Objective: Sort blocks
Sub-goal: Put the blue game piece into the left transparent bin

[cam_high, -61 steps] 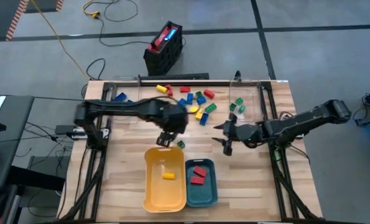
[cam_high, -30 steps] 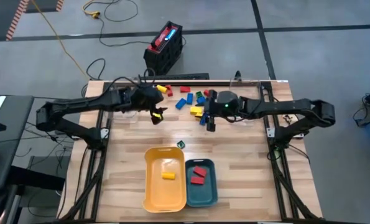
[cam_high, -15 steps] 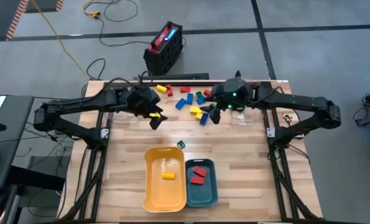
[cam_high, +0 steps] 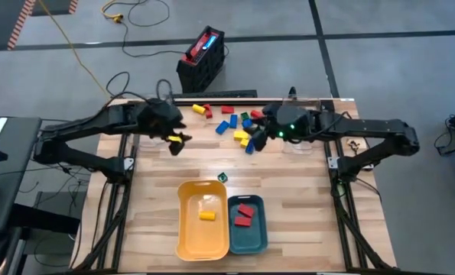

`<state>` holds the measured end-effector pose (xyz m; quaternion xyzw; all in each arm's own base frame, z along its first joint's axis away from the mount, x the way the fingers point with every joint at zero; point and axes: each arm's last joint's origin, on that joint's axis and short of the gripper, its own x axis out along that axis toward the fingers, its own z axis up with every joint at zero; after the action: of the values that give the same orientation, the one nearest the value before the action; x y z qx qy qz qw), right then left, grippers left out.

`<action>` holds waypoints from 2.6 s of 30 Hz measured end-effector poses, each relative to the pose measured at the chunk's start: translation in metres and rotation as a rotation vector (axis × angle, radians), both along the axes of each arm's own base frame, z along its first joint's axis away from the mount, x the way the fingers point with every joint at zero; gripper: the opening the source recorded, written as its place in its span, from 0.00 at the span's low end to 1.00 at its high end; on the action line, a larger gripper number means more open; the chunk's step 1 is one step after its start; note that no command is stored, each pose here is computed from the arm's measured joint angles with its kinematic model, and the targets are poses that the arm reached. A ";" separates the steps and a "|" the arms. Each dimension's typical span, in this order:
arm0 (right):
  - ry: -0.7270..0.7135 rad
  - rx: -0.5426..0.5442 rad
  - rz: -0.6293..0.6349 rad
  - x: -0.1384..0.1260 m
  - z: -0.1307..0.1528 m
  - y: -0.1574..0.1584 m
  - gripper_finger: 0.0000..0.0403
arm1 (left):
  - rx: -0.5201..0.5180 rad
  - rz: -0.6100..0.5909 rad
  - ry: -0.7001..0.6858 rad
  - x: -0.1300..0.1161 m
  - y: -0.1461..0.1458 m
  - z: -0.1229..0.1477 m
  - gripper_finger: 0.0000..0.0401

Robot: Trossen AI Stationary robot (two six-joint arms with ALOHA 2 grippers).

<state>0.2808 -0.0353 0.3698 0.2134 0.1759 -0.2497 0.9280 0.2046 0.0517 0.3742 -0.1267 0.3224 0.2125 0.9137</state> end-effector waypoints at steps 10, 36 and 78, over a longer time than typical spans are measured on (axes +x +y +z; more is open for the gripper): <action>-0.135 -0.134 0.124 0.004 0.006 -0.101 0.62 | 0.140 0.208 -0.116 -0.007 0.012 0.015 0.61; -0.140 0.023 0.015 0.027 0.004 -0.153 0.62 | -0.236 0.110 0.092 0.025 0.159 -0.071 0.61; -0.031 -0.172 0.269 -0.010 0.032 -0.125 0.62 | -0.251 0.133 0.586 0.198 0.157 -0.137 0.61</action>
<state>0.2703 -0.1607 0.4015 0.1112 0.1665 -0.1341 0.9705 0.4026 0.2091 0.2369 -0.1928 0.5863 0.2578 0.7434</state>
